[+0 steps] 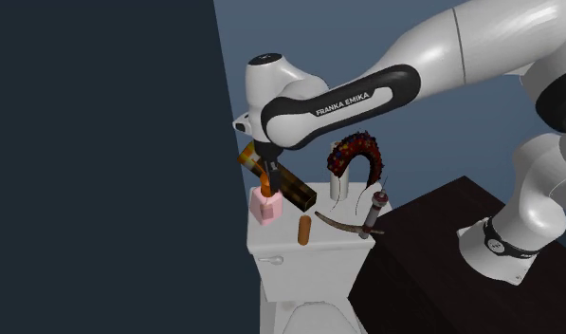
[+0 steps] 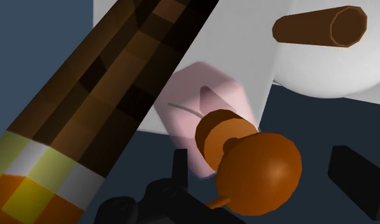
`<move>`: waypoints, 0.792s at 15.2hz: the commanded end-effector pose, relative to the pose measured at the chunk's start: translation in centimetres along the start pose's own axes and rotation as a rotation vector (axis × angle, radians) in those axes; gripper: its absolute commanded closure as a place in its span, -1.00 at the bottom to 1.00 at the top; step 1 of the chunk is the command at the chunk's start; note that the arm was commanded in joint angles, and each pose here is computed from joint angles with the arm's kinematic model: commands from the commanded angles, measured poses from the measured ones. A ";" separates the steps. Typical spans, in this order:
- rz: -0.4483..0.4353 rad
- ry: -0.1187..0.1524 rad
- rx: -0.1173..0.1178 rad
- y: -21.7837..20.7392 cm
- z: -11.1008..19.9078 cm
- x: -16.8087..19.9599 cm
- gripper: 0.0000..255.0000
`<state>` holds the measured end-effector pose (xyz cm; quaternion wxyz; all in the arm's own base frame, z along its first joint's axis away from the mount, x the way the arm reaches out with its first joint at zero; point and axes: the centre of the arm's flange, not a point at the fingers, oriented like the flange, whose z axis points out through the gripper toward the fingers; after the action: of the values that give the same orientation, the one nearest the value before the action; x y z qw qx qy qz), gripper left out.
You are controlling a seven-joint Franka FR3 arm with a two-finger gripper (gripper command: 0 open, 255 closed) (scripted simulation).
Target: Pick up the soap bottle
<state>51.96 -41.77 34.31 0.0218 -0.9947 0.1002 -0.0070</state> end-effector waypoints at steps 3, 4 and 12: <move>0.000 0.000 0.000 0.2 1.3 0.0 -1.00; 0.000 0.000 0.000 0.1 1.3 0.0 1.00; 0.000 0.000 0.000 0.1 1.3 0.0 1.00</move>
<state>51.96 -41.86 33.07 0.0216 -0.9947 0.1001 -0.0076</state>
